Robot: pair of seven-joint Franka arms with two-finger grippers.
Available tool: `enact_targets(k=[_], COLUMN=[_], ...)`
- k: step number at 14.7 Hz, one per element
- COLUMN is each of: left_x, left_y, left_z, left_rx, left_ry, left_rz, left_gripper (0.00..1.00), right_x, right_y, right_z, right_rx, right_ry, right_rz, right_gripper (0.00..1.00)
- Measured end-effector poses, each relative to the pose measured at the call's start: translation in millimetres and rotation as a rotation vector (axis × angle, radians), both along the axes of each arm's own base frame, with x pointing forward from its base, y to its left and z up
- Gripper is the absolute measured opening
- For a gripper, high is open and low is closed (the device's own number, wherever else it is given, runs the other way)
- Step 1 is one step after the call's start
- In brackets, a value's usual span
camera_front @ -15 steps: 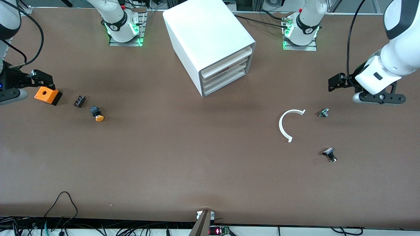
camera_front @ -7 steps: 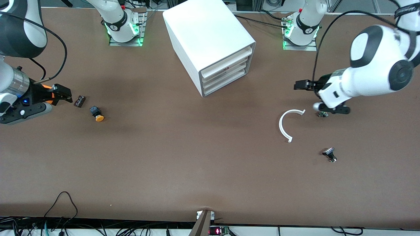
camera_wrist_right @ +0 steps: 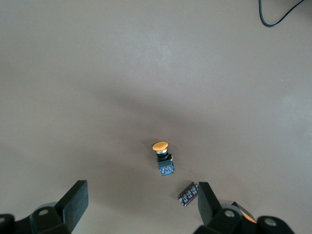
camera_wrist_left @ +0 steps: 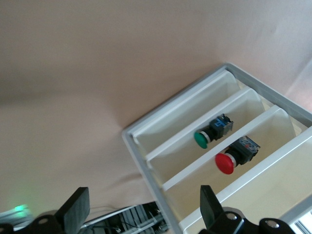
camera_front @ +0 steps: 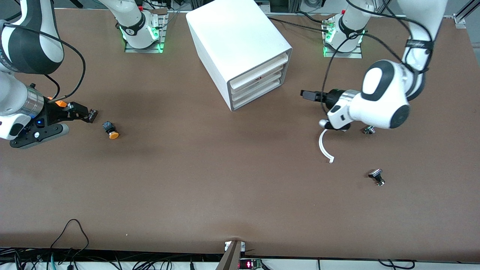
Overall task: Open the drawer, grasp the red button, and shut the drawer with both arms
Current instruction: 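Reach the left gripper to the drawer handle while the right gripper advances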
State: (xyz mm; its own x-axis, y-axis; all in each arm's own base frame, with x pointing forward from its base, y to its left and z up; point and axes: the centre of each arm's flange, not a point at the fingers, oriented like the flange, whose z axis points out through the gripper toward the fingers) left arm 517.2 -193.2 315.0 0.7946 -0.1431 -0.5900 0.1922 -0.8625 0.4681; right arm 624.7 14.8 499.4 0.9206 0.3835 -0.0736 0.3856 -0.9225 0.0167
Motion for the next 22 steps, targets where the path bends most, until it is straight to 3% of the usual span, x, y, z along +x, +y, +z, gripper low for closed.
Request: enact_targets(k=[7, 16, 22], left_x=[-40, -85, -99], left_y=[-37, -71, -86], left_z=[-69, -97, -100], left_rx=[-0.192, -0.353, -0.419], left_ry=[0.067, 0.033, 0.047], left_rz=[-0.034, -0.226, -0.205], left_gripper=[1.0, 0.99, 0.96], right_x=[6, 8, 9], right_y=[14, 32, 80], right_z=[-10, -16, 4], right_rx=[-0.001, -0.001, 0.003], right_ry=[0.002, 0.007, -0.037], right_rz=[0.023, 0.052, 0.132], right_gripper=[1.0, 1.0, 1.0])
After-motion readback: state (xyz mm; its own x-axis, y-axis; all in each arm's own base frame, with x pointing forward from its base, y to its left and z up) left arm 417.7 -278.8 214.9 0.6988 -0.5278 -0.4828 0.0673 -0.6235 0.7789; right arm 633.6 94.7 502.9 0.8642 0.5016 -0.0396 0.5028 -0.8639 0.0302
